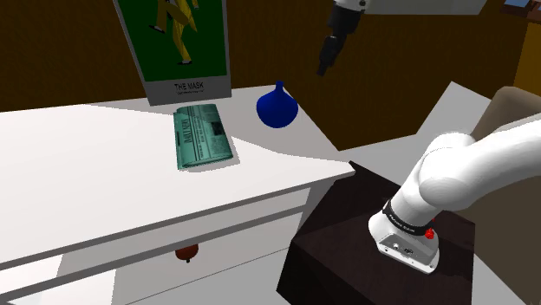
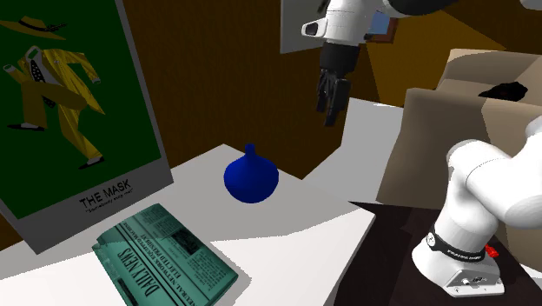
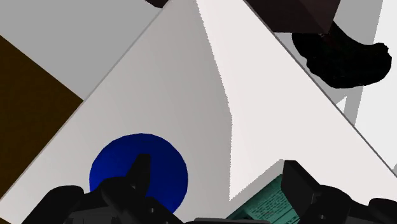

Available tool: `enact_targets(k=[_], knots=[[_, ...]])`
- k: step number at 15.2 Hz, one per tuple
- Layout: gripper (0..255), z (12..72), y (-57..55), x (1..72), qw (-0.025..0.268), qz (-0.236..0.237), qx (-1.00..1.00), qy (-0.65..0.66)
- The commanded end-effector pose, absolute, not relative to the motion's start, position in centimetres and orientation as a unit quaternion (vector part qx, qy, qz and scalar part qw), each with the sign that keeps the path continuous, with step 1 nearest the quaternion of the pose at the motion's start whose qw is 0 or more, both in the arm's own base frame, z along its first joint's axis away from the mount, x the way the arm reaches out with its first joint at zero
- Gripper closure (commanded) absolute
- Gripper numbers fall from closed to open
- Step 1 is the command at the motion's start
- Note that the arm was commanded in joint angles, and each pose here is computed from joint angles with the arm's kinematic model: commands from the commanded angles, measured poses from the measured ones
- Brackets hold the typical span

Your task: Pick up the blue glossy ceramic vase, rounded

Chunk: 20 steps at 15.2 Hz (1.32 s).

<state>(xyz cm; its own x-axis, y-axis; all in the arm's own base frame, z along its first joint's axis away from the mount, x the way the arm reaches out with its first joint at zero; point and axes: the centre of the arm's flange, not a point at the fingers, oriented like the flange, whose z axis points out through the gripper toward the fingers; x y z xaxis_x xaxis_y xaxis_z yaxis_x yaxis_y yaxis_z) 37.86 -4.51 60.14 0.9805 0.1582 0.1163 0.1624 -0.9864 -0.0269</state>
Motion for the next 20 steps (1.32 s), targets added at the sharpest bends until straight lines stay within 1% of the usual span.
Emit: enact_targets(k=[1,17,20], knots=[[0,59.0,-5.8,40.2,0.022,-0.056,-0.995,-0.084],[0,49.0,-12.9,58.4,0.059,-0.043,-0.991,-0.108],[0,47.7,-13.0,58.7,0.059,-0.043,-0.991,-0.109]])
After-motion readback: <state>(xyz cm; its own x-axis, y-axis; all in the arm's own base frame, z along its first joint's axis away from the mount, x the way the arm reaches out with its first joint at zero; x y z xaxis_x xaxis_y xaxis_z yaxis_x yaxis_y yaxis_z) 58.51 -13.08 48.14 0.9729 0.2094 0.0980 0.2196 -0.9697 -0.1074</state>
